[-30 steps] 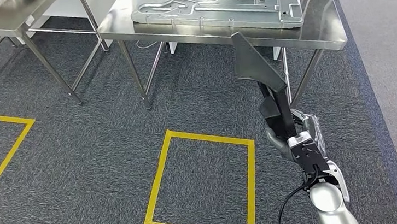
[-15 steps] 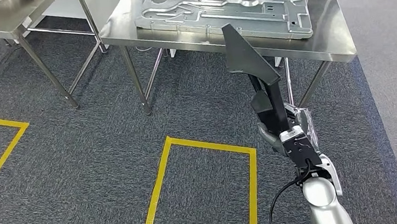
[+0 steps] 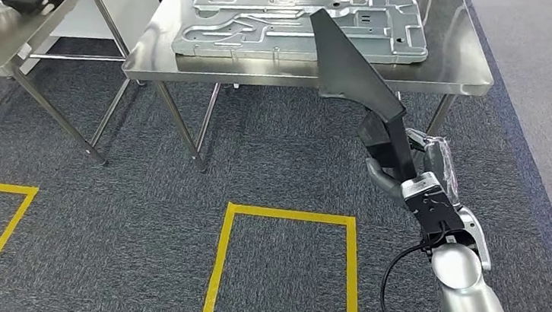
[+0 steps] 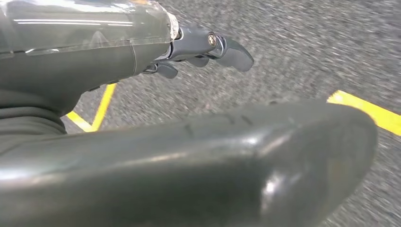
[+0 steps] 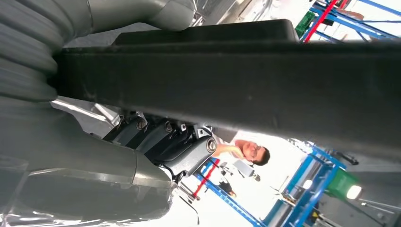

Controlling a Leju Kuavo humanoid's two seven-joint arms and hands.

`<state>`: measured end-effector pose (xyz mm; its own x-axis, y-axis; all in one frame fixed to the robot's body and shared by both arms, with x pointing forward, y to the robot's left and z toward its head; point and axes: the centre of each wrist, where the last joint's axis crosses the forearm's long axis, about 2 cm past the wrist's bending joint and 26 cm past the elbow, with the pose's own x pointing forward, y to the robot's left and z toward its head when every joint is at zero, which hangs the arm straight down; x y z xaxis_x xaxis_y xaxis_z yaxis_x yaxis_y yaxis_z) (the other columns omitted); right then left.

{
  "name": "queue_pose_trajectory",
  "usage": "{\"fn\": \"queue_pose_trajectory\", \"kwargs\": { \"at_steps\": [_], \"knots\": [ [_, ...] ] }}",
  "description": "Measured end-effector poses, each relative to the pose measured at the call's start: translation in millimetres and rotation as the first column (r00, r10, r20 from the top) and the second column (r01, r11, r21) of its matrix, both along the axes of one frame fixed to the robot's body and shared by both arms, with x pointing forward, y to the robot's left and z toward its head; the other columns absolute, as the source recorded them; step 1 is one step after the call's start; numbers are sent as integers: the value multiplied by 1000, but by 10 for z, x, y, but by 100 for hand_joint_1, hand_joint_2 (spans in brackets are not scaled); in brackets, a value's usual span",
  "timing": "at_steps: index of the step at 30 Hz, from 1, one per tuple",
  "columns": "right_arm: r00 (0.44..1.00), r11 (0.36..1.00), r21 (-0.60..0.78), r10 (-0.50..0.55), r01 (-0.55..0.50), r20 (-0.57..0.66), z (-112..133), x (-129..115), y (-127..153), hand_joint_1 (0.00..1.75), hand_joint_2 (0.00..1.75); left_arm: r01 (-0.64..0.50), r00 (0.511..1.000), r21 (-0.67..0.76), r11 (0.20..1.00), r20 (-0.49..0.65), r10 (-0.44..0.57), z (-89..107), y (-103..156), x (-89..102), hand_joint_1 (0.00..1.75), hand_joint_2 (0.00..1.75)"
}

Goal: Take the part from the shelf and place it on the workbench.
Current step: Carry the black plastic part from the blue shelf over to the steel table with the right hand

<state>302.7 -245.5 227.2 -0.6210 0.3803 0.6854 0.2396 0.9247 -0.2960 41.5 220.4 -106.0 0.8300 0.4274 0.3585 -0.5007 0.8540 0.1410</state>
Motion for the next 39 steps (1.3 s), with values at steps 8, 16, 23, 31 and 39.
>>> {"fn": "queue_pose_trajectory", "kwargs": {
  "at_steps": [8, 16, 23, 31, 39],
  "knots": [
    [1000, 1000, -1, 5, -5, 6, 21, -7, 10, 175, 175, -18, 1000, 6, 1000, -15, 19, -5, 18, -26, 0, 0],
    [1000, 1000, 0, 2, -2, 18, 48, -17, 14, 175, 175, -30, 999, 11, 999, -27, 30, 1, -8, -16, 0, 0],
    [1000, 1000, -1, 5, -5, 13, 34, -19, 21, 175, 175, -55, 998, 24, 998, -42, 56, 3, -19, -25, 0, 0],
    [999, 1000, 6, 26, -26, 20, 59, -5, 95, 175, 175, -77, 996, 31, 997, -44, 78, 13, -51, 16, 0, 0],
    [999, 998, 57, 14, -16, 43, 75, 35, 52, 175, 175, -80, 994, 45, 996, -66, 83, 6, -39, -49, 0, 0]
  ]
}}
